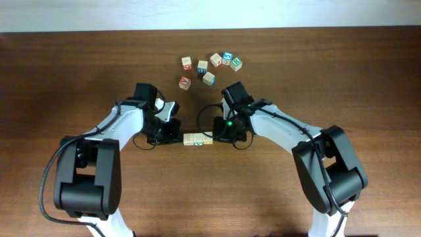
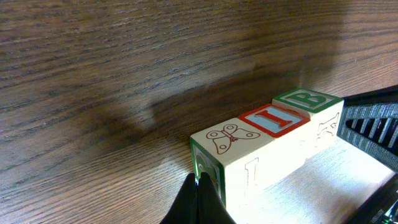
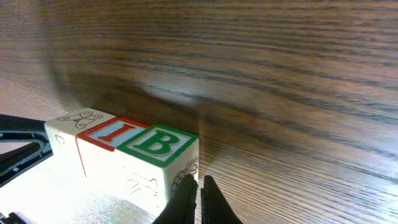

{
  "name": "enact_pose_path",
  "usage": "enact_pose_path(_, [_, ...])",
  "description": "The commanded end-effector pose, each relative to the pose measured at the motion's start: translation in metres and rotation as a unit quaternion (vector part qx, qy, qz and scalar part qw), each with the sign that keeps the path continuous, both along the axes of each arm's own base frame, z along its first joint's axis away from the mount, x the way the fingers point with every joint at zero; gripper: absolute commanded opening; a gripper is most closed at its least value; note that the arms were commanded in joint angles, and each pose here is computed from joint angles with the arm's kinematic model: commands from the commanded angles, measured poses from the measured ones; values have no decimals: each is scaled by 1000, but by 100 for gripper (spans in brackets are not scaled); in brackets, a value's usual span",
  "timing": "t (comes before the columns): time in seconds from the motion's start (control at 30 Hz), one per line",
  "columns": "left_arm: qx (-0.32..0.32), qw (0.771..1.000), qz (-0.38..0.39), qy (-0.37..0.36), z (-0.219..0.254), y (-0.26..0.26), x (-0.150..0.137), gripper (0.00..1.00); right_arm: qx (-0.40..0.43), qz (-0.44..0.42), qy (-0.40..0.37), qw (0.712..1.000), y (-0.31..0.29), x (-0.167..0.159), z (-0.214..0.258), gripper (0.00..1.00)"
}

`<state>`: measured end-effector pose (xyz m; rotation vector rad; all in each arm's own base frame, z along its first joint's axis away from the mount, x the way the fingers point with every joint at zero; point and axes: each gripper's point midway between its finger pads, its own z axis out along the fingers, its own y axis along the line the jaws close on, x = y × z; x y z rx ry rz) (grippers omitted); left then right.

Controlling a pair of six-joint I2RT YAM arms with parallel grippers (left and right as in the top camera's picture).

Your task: Rotate 3 blocks

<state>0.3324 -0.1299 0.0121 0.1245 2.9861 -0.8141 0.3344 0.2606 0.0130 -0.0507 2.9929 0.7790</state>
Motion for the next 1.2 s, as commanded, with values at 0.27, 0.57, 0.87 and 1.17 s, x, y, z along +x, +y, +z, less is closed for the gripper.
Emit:
enact_pose_path(0.27, [-16, 1000, 0, 12, -2, -5, -4, 0, 6, 9, 2, 1000, 6, -3, -5, 5])
enact_pose_path(0.57, [-19, 1000, 0, 12, -1, -6, -4, 0, 6, 9, 2, 1000, 6, -3, -5, 5])
enact_pose_path(0.87, [-19, 1000, 0, 11, -1, -6, -4, 0, 19, 25, -5, 999, 14, -5, -2, 5])
enact_pose_path(1.17, [-19, 1000, 0, 11, -1, -6, -4, 0, 44, 47, -13, 998, 22, -6, 4, 5])
